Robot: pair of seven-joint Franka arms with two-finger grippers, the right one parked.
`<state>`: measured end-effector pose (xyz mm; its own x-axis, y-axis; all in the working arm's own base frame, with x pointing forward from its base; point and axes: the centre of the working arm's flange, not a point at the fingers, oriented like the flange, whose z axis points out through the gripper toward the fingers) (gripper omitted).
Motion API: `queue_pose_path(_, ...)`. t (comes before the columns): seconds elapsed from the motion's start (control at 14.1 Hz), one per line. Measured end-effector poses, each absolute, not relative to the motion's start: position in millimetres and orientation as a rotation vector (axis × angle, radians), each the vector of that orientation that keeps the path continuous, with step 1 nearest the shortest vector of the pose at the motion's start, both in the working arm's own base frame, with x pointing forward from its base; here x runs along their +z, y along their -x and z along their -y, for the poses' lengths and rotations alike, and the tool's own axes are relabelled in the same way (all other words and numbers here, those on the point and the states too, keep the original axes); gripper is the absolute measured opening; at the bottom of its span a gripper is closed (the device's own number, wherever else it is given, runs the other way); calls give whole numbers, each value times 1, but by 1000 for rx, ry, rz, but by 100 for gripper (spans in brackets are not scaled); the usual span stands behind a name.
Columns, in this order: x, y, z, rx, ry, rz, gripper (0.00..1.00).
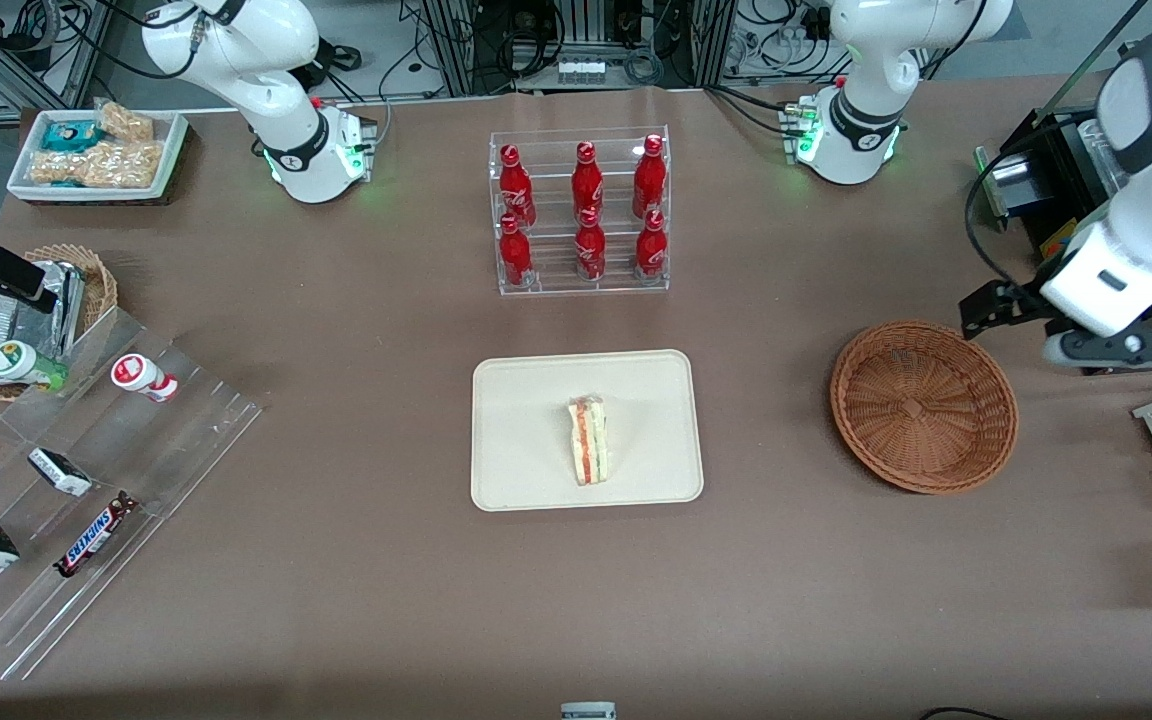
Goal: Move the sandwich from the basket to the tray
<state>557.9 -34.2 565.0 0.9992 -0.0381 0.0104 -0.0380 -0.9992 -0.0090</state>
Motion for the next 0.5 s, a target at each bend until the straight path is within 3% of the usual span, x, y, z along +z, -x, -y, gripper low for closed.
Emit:
queue_pose_path(0.14, 587, -559, 40, -67, 3133, -78, 100)
queue_pose_path(0.5, 593, -557, 56, -25, 3134, -121, 100)
